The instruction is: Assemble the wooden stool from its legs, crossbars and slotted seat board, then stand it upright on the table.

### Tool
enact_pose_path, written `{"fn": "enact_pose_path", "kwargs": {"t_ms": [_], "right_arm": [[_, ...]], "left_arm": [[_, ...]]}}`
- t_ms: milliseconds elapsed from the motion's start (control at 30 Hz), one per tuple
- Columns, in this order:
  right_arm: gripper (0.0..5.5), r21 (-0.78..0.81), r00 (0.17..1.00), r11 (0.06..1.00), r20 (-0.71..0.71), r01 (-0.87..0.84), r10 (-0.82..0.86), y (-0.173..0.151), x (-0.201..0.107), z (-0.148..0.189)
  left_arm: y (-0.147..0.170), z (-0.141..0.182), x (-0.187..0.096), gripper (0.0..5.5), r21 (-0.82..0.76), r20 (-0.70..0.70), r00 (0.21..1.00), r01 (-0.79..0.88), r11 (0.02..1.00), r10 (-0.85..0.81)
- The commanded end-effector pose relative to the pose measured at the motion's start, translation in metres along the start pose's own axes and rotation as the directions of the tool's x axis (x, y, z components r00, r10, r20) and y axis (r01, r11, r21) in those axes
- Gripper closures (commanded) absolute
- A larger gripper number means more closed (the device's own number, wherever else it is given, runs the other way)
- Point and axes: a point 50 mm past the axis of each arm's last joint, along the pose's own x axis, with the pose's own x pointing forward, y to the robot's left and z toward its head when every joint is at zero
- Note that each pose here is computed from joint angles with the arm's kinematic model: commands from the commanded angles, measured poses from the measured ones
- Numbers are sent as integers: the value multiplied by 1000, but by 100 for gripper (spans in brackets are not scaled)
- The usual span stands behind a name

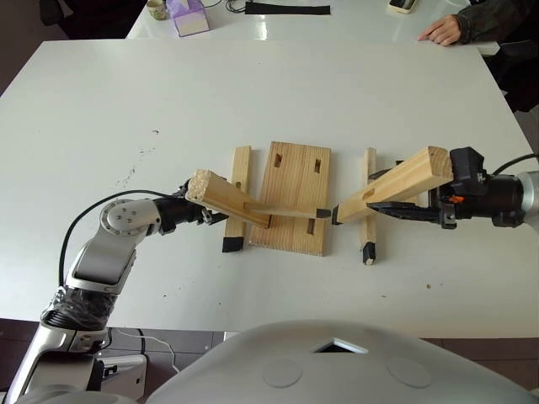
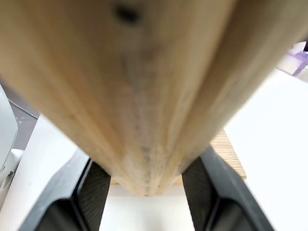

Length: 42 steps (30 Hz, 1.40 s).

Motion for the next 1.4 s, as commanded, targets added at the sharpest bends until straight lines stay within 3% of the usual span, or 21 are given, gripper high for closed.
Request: {"fn": "enact_pose_path", "kwargs": {"t_ms": [33,367,1033,1400], "right_arm": [[349,-36,1000,999,-4,-23,23,11,0,4],[349,-13,989,1000,144,-24,25,12,4,30],[349,82,992,997,122,-7,-3,13,25,-11],[349,10,999,1000,39,5,-5,15,28,-27]], "left_arm": [[17,1,-14,188,28,-32,998,-50,998,51],[22,15,-20,188,59,9,1000,-20,998,19],[12,23,-23,188,113,7,994,109,988,-111],[7,28,-22,188,124,27,988,146,981,-151]]}}
